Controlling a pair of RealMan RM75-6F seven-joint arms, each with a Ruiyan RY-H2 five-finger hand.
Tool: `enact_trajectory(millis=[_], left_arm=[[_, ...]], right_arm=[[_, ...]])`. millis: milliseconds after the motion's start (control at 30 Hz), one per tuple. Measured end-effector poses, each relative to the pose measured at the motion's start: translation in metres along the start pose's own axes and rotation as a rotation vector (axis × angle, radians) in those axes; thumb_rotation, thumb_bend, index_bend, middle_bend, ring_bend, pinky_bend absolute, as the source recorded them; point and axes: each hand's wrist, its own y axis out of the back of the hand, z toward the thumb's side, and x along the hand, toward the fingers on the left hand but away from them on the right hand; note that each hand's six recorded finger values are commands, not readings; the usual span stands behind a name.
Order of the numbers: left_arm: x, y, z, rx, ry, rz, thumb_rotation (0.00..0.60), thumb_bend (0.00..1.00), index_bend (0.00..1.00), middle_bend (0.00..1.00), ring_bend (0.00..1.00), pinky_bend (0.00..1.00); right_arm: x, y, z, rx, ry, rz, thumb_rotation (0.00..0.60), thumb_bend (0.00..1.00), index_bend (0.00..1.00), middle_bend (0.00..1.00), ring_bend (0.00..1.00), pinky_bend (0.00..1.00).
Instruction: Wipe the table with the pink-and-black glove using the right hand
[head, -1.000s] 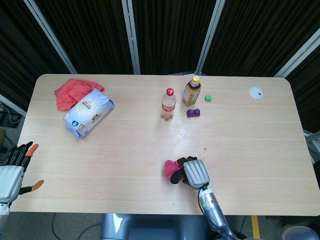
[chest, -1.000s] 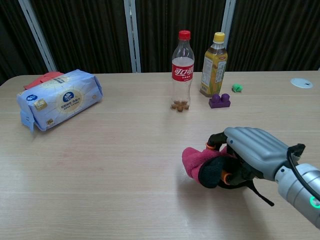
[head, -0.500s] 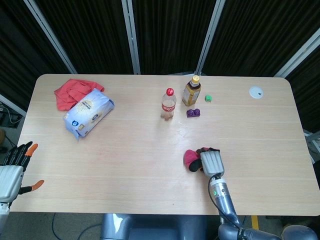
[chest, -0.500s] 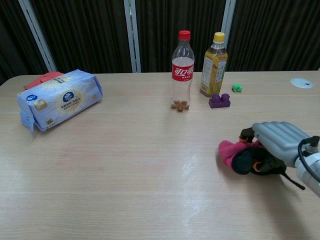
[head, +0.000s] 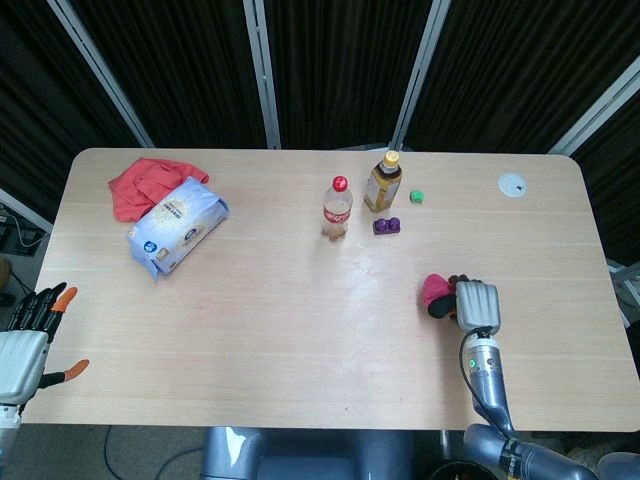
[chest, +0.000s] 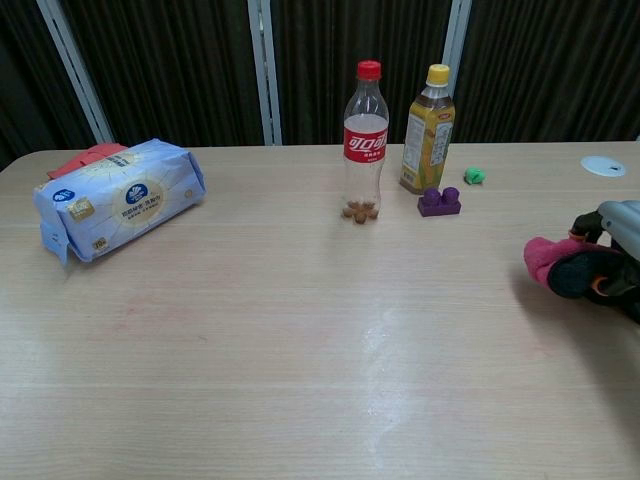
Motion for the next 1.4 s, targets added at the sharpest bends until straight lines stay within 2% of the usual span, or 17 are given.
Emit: enact_trajectory(millis=[167,300,467,533,600,800,1000,1233,1333,1400], left_arm=[[0.000,0.000,0.000,0.002,0.003,0.001,0.600,0.00,0.00,0.00,0.00,0.00],[0.000,0.000,-0.001,0.000,0.004,0.002,0.600,0.00,0.00,0.00,0.00,0.00],[0.001,0.001,-0.003,-0.007,0.007,0.002,0.600,0.00,0.00,0.00,0.00,0.00],[0.001,0.001,-0.002,-0.009,0.005,0.003,0.600,0.00,0.00,0.00,0.00,0.00],[0.001,0.001,-0.002,-0.009,0.005,0.003,0.600,0.00,0.00,0.00,0.00,0.00],[0.001,0.001,-0.002,-0.011,0.004,0.001,0.600,0.00,0.00,0.00,0.00,0.00],[0.000,0.001,-0.002,-0.010,0.003,-0.001,0.600,0.00,0.00,0.00,0.00,0.00],[0.000,0.000,-0.001,-0.005,0.002,-0.005,0.600,0.00,0.00,0.00,0.00,0.00],[0.001,0.000,-0.001,-0.006,0.005,-0.004,0.600,0.00,0.00,0.00,0.00,0.00],[0.001,0.000,-0.001,-0.004,0.005,-0.004,0.600,0.00,0.00,0.00,0.00,0.00]], right_arm=[[0.011,-0.011,0.033,-0.050,0.059,0.038,0.600,0.46,0.76,0.66,0.52,0.70],[0.024,-0.018,0.076,-0.099,0.139,0.063,0.600,0.46,0.76,0.66,0.52,0.70],[0.047,-0.017,0.139,-0.182,0.242,0.073,0.600,0.46,0.76,0.66,0.52,0.70],[0.055,-0.015,0.157,-0.191,0.275,0.071,0.600,0.46,0.76,0.66,0.52,0.70],[0.058,-0.015,0.164,-0.184,0.286,0.069,0.600,0.46,0.76,0.66,0.52,0.70],[0.050,-0.021,0.146,-0.136,0.243,0.064,0.600,0.46,0.76,0.66,0.52,0.70],[0.026,-0.021,0.094,-0.051,0.132,0.030,0.600,0.46,0.77,0.66,0.52,0.70],[-0.001,-0.001,0.030,0.004,0.008,-0.028,0.600,0.46,0.76,0.65,0.51,0.70],[-0.009,0.012,0.008,0.006,-0.030,-0.057,0.600,0.40,0.72,0.61,0.47,0.70],[-0.013,0.023,-0.005,0.005,-0.048,-0.077,0.600,0.31,0.61,0.50,0.36,0.67]])
